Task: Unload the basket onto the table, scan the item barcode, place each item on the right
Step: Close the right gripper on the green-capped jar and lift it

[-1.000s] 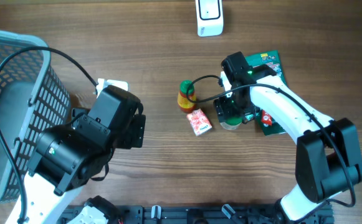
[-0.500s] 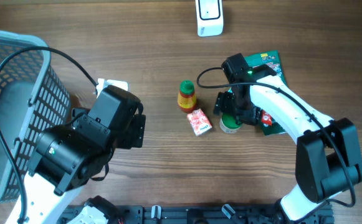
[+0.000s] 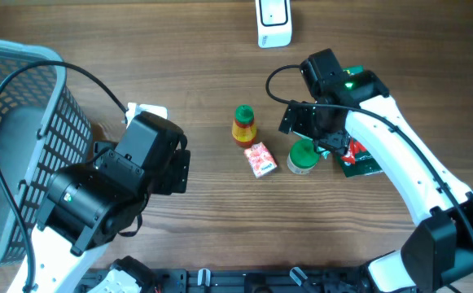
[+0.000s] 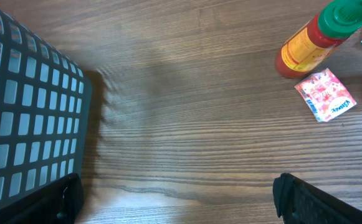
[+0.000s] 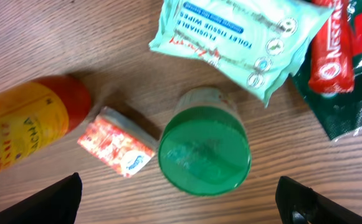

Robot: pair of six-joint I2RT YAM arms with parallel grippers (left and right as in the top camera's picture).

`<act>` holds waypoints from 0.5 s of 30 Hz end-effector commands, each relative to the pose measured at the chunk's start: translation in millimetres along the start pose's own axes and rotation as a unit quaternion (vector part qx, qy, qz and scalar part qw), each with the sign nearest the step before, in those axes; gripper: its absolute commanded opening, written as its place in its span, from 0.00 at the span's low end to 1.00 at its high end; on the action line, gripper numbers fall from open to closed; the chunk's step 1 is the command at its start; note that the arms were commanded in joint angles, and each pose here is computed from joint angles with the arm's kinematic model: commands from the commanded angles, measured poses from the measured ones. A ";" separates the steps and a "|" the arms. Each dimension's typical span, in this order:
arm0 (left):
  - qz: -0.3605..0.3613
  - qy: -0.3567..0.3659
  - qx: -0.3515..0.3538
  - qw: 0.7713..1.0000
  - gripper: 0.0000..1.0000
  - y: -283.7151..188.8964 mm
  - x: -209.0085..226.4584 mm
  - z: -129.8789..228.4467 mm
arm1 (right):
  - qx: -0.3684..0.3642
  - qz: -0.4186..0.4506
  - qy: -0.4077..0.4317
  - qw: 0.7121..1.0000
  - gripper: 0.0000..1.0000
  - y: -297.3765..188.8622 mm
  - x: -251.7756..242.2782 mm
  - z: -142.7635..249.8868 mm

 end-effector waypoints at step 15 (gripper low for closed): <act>-0.006 -0.002 -0.004 1.000 1.00 -1.1 3.4 -0.6 | 0.043 0.058 -0.011 0.997 0.98 99.9 -19.8 14.3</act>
Point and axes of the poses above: each gripper's point midway between its finger pads, its own y axis out along the fingers, its own x axis along the line the jaws close on, z = x × y, the point moved 1 cm from there along -y, back along the fingers, and after that the axes turned 1 degree about y, right-handed, at the moved point
